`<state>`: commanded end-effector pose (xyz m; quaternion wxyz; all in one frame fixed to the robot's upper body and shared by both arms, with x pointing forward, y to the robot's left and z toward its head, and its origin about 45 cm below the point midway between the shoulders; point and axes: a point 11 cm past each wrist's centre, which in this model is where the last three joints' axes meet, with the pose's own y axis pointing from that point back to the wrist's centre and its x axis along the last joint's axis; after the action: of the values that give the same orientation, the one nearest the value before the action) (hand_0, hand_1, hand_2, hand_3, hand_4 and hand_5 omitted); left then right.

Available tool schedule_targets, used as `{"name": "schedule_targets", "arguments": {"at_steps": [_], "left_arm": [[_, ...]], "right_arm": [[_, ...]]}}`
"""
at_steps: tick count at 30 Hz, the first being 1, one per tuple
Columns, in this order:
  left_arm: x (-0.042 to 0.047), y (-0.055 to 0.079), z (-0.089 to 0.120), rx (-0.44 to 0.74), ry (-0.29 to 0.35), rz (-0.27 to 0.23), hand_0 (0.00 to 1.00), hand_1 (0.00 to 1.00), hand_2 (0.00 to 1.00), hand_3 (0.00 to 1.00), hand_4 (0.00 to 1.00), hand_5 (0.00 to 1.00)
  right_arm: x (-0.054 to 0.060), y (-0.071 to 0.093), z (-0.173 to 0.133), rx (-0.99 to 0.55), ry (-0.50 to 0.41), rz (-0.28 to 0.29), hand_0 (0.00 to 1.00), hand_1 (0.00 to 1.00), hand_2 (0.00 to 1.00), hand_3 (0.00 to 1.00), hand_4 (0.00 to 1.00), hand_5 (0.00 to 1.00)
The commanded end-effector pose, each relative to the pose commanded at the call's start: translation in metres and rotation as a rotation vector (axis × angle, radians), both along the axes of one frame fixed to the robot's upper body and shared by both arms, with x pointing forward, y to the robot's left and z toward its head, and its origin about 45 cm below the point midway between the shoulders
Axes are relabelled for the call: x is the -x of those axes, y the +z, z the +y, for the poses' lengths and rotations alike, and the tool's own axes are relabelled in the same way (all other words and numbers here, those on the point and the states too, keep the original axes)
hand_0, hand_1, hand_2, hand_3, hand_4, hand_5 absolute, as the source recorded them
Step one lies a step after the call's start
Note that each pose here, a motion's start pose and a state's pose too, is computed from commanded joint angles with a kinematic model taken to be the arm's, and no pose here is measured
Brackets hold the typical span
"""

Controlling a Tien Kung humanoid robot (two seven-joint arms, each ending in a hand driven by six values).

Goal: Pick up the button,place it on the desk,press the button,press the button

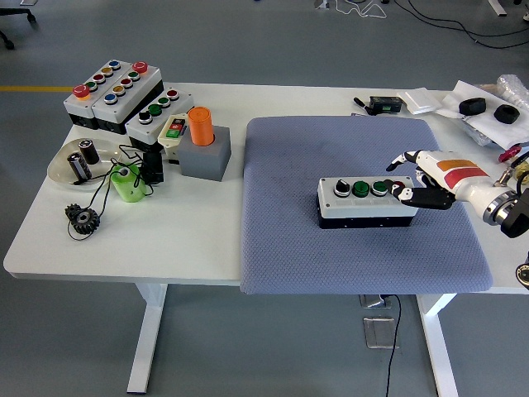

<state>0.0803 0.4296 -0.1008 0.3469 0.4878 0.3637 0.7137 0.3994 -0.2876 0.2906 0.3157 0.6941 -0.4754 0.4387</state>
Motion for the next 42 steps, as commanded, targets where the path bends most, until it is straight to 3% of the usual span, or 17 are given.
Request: {"name": "schedule_targets", "arguments": {"at_steps": [1,3,6,7,12,13,20,26,38,42], "left_arm": [[0.0001,0.0,0.0,0.0,0.0,0.0,0.645,0.7,0.703,0.505,0.317,0.998],[0.0007,0.0,0.0,0.0,0.001,0.001,0.645,0.7,0.703,0.505,0.317,0.998],[0.0009,0.0,0.0,0.0,0.001,0.002,0.645,0.7,0.703,0.505,0.317,0.998],[0.0012,0.0,0.0,0.0,0.001,0.003,0.645,0.7,0.703,0.505,0.318,0.998],[0.0027,-0.001,-0.001,0.001,0.003,0.006,0.645,0.7,0.703,0.505,0.318,0.998],[0.003,-0.001,-0.001,0.001,0.003,0.007,0.645,0.7,0.703,0.505,0.318,0.998],[0.0046,-0.002,-0.003,0.004,0.001,0.014,0.645,0.701,0.702,0.506,0.318,0.998],[0.0064,-0.002,-0.004,0.005,0.0,0.02,0.645,0.701,0.702,0.507,0.317,0.998],[0.0073,-0.003,-0.005,0.006,-0.005,0.025,0.645,0.701,0.707,0.51,0.317,0.998],[0.0073,-0.003,-0.006,0.007,-0.009,0.027,0.645,0.701,0.707,0.51,0.317,0.998]], "right_arm": [[-0.001,0.013,-0.004,-0.062,-0.014,-0.033,0.353,0.233,0.337,0.783,0.644,0.81],[-0.003,0.033,-0.013,-0.16,-0.038,-0.069,0.353,0.233,0.337,0.783,0.644,0.81],[-0.009,0.05,-0.029,-0.294,-0.068,-0.054,0.353,0.233,0.337,0.783,0.644,0.81],[-0.01,0.052,-0.034,-0.34,-0.073,-0.05,0.724,0.695,0.779,0.887,0.646,0.803],[-0.016,0.057,-0.061,-0.557,-0.103,-0.051,0.724,0.695,0.779,0.887,0.646,0.803],[-0.018,0.055,-0.07,-0.598,-0.121,-0.049,0.833,0.795,0.862,0.859,0.637,0.769],[-0.023,0.036,-0.117,-0.891,-0.26,0.022,0.85,0.804,0.858,0.835,0.635,0.779],[-0.021,0.022,-0.136,-1.14,-0.321,0.092,0.862,0.807,0.857,0.835,0.64,0.798],[-0.014,0.007,-0.16,-1.648,-0.385,0.162,0.859,0.803,0.848,0.824,0.635,0.777],[-0.013,0.005,-0.16,-1.718,-0.385,0.177,0.859,0.803,0.848,0.824,0.635,0.777]]}}
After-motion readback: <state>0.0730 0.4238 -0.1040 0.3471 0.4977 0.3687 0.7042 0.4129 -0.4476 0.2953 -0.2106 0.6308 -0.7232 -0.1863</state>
